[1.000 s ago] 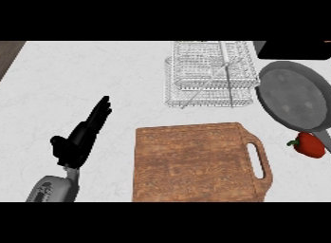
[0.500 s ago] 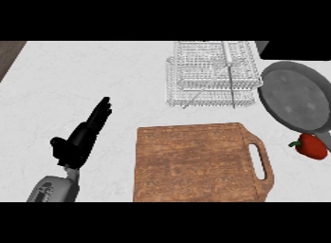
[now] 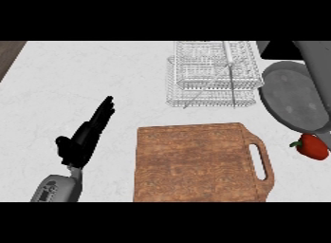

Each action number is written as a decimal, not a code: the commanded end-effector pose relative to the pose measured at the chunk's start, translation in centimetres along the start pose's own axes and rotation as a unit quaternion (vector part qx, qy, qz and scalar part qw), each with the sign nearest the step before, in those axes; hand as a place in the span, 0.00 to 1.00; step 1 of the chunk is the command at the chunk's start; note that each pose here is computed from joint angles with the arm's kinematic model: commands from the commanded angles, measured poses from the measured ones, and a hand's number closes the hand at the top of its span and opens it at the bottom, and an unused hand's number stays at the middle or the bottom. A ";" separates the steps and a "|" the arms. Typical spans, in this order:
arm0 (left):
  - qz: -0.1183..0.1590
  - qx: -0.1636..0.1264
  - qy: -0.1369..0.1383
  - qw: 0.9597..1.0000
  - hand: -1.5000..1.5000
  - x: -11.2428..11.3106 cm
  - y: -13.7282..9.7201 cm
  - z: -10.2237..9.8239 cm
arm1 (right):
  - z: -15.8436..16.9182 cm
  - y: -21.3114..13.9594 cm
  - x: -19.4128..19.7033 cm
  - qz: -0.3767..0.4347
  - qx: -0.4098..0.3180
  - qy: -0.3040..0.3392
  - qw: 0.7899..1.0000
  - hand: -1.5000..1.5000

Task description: Pick the croissant from the cutting board and place it in the tiered basket

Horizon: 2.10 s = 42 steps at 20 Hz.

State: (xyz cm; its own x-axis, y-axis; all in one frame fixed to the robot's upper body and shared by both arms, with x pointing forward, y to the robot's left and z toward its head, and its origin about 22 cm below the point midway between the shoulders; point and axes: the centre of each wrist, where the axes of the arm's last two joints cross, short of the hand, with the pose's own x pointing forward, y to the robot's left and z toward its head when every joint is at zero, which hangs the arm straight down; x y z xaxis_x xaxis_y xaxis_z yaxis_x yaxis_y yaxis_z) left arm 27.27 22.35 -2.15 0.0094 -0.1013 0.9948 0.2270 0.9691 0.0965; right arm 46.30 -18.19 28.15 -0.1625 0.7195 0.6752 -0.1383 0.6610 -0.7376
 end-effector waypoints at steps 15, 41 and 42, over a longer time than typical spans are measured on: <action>-0.003 0.018 0.009 1.000 0.50 0.5 0.3 -0.2 | -2.7 7.6 1.0 -0.196 0.131 0.124 0.964 0.00; 0.005 0.013 0.010 1.000 0.50 -0.9 1.6 2.2 | 8.0 -14.2 -15.2 -0.330 -0.309 0.082 0.888 0.00; 0.004 0.013 0.007 1.000 0.50 0.6 1.0 0.5 | 9.2 -14.5 -17.2 -0.326 -0.306 0.087 0.890 0.00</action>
State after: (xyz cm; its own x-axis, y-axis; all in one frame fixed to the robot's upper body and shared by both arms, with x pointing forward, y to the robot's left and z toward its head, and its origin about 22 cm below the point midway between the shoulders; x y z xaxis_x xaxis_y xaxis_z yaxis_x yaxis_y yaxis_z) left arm 26.67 23.37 -2.02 0.0242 -0.0993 0.9948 0.2015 0.9751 0.0925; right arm 44.67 -36.24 27.70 -0.0431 0.1611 0.9860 0.3891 0.9117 -0.1320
